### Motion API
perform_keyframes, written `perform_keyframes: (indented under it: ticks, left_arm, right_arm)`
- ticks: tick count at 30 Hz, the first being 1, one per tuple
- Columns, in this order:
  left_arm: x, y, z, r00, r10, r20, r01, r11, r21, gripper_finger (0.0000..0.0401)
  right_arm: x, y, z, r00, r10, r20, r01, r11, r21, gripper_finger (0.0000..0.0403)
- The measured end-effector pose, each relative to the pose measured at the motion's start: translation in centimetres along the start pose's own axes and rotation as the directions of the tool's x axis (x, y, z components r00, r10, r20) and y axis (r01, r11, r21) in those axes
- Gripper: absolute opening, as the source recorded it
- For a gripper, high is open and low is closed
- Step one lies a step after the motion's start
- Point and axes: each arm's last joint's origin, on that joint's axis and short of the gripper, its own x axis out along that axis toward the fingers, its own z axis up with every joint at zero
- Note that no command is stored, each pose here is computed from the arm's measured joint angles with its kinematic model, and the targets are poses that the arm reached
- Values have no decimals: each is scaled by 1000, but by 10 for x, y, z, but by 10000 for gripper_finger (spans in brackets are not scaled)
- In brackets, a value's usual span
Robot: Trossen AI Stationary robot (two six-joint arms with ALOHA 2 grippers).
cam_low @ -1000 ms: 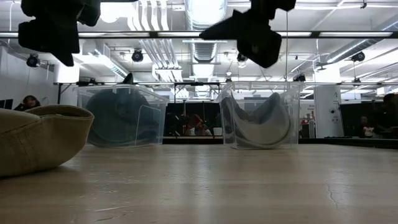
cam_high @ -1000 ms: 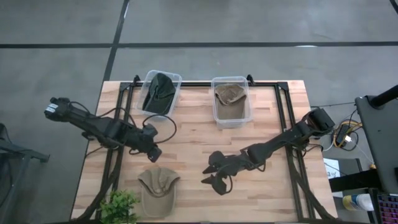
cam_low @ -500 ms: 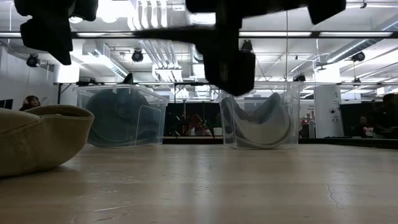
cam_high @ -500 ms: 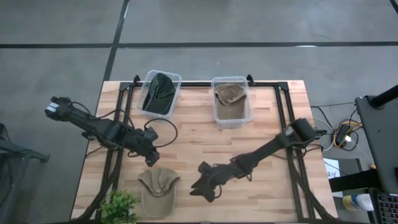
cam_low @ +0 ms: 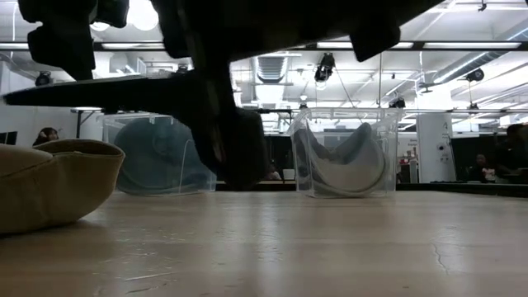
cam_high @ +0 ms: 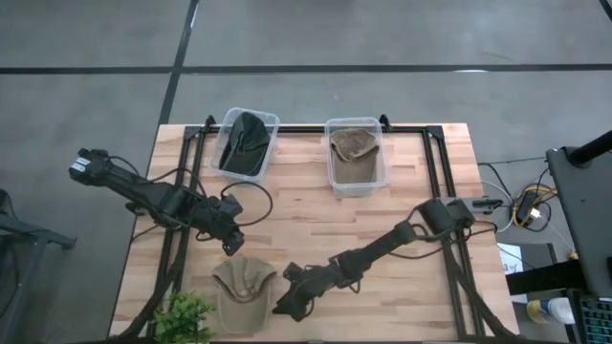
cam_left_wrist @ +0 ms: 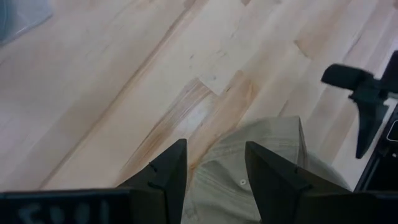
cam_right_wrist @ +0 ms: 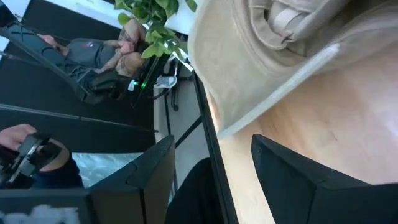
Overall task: Pick & Place hat
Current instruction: Put the brown cap into the right transparent bin
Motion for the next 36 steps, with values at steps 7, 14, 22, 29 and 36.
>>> perform_keyframes:
  ticks: [7,14,22,29,36]
  left_arm:
    - [0,-1,-1,1000,-9,-13,9,1000,-11,154]
    - [0,-2,-4,999,-22,-37,18,993,-118,154]
    - [-2,-8,-12,996,-55,-67,43,983,-181,154]
    - [-4,-13,-23,989,-86,-118,41,940,-338,154]
    - [-6,-19,-35,983,-101,-153,12,867,-497,154]
  right_arm:
    - [0,-4,-2,996,-78,-45,75,995,-66,194]
    - [-3,-7,-3,988,-138,-66,123,973,-196,192]
    - [-9,0,-2,984,-152,-96,99,905,-414,192]
    - [-30,8,1,943,-296,-151,166,813,-558,192]
    - [-42,6,2,897,-426,-122,244,705,-666,192]
